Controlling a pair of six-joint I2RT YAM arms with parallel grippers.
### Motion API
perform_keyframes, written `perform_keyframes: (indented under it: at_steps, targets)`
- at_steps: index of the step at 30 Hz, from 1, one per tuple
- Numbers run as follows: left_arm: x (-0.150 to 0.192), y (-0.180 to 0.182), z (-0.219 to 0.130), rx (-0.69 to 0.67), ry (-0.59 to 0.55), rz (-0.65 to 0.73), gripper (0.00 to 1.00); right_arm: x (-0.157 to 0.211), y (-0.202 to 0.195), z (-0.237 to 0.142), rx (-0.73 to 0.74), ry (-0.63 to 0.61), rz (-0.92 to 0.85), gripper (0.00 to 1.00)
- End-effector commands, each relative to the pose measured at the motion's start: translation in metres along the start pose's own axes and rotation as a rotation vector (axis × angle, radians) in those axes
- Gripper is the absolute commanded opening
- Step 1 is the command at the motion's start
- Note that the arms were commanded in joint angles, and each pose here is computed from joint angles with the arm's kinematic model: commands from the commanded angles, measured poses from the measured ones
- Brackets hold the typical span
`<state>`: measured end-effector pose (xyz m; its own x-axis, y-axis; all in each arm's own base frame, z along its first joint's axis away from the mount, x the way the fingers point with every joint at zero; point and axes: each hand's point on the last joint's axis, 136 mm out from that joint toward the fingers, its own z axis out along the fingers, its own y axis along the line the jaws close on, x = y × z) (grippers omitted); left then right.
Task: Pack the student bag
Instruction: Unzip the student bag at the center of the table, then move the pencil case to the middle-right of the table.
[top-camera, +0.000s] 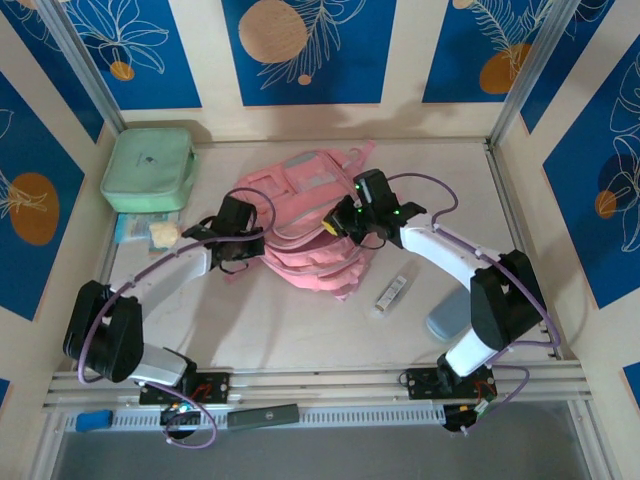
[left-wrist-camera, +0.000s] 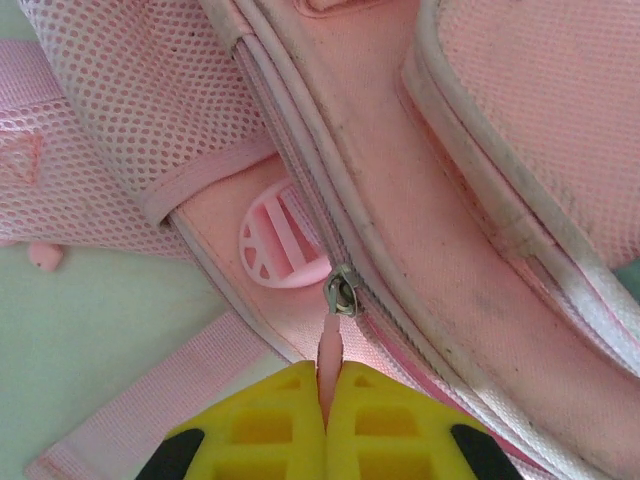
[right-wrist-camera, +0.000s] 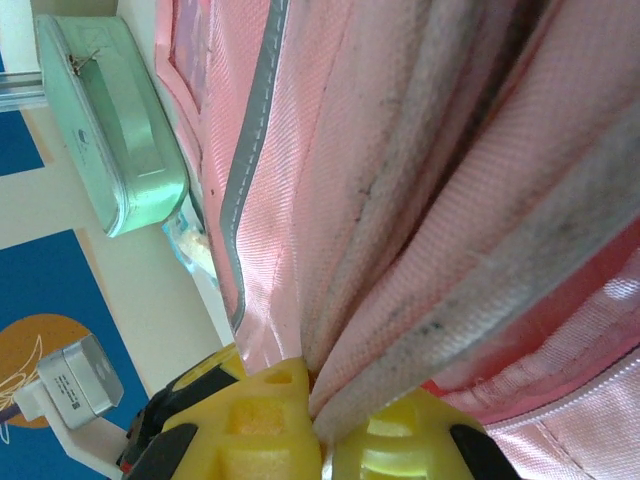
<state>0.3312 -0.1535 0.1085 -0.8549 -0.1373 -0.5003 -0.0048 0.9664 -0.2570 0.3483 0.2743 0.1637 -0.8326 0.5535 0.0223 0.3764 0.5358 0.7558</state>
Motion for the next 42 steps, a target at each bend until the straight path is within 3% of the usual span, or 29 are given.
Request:
perform_keyframes:
  at_steps: [1,2,3,6,9,13,16,21,27,32,42]
  targets:
    - [-0.010,0.019,0.002,-0.082,-0.009,-0.012,0.00,-0.009,-0.001,-0.004,0.017,-0.059,-0.043,0.00]
    - [-0.010,0.019,0.002,-0.083,0.002,-0.013,0.00,-0.008,0.001,-0.007,0.023,-0.070,-0.071,0.06]
    - [-0.009,0.015,0.002,-0.065,0.014,-0.012,0.00,-0.007,0.001,-0.010,0.032,-0.073,-0.098,0.21]
    - [-0.004,-0.003,-0.009,0.046,0.027,-0.012,0.25,0.001,-0.006,-0.021,0.098,-0.048,-0.172,0.54]
    - [0.008,-0.023,-0.028,0.160,0.024,0.002,0.46,0.008,-0.020,-0.040,0.164,-0.036,-0.249,0.70]
    - [0.029,-0.034,-0.048,0.206,0.044,0.003,0.50,0.009,-0.057,-0.082,0.326,-0.085,-0.298,0.99]
    - [0.044,-0.053,-0.059,0.259,0.045,0.041,0.55,-0.006,-0.100,-0.124,0.484,-0.148,-0.218,0.99]
    - [0.056,-0.103,-0.066,0.380,0.028,0.107,0.66,-0.048,-0.187,-0.202,0.656,-0.334,0.099,0.99]
    - [0.060,-0.157,-0.065,0.496,0.026,0.202,0.73,-0.059,-0.271,-0.250,0.695,-0.447,0.500,0.99]
    - [0.071,-0.187,-0.062,0.552,0.051,0.275,0.81,-0.043,-0.310,-0.246,0.751,-0.458,0.656,0.99]
    - [0.077,-0.182,-0.062,0.517,0.052,0.323,0.95,-0.046,-0.313,-0.189,0.767,-0.315,0.613,0.99]
